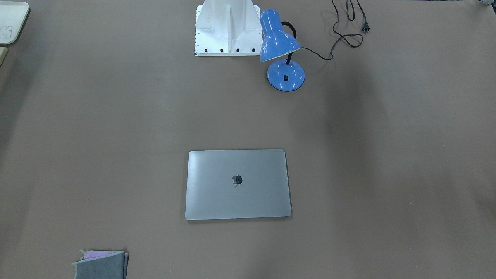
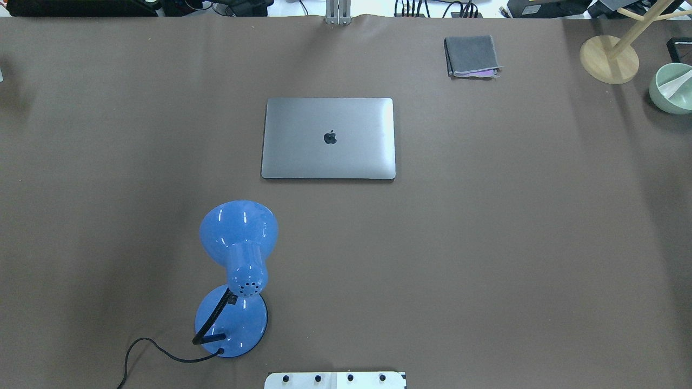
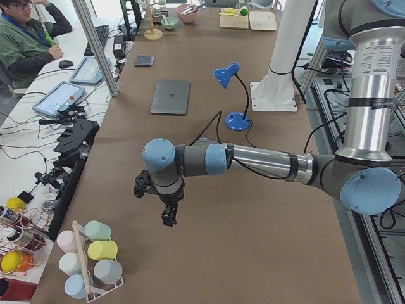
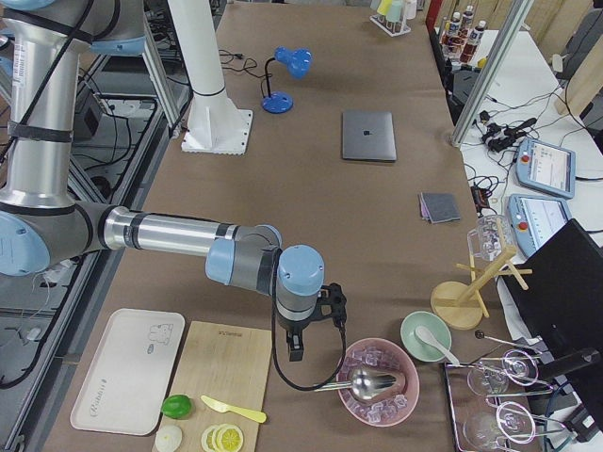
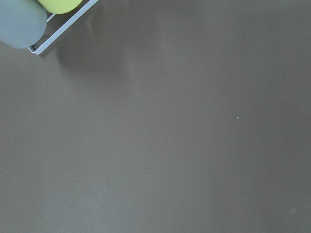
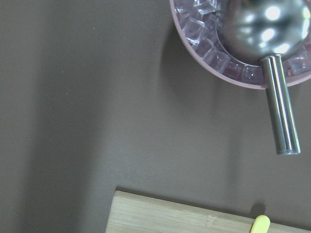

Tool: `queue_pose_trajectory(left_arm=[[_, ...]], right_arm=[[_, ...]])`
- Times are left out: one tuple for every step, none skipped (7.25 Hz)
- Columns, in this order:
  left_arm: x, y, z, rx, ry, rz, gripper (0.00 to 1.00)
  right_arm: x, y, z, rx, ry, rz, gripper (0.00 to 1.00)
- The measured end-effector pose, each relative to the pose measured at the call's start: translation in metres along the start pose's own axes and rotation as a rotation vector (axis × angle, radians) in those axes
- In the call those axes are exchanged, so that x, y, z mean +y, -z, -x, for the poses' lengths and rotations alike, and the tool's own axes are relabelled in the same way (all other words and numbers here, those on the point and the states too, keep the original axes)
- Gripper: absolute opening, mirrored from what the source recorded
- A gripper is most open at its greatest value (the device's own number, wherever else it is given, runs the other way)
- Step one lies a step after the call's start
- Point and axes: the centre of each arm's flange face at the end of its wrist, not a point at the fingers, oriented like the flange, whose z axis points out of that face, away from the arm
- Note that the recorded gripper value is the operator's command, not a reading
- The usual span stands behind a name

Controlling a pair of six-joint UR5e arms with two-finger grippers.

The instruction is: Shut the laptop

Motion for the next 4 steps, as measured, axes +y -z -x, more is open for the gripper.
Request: queue_pose_trajectory(left_arm=[[0.0001,-0.0001,0.0,0.0,0.0,0.0,0.98],[0.0001,-0.0001,0.0,0.0,0.0,0.0,0.98],[0.0001,-0.0001,0.0,0.0,0.0,0.0,0.98],[0.0001,-0.0001,0.0001,0.0,-0.001,0.0,0.98]], right_arm=[[0.0003,-0.0008,-0.0005,-0.001,-0.001,0.002,1.0],[0.0004,-0.001,-0.0006,-0.001,-0.001,0.002,1.0],[0.0005,-0.0012,-0.0007,-0.001,-0.002,0.002,1.0],[0.0005,-0.0012,-0.0007,-0.001,-0.002,0.002,1.0]])
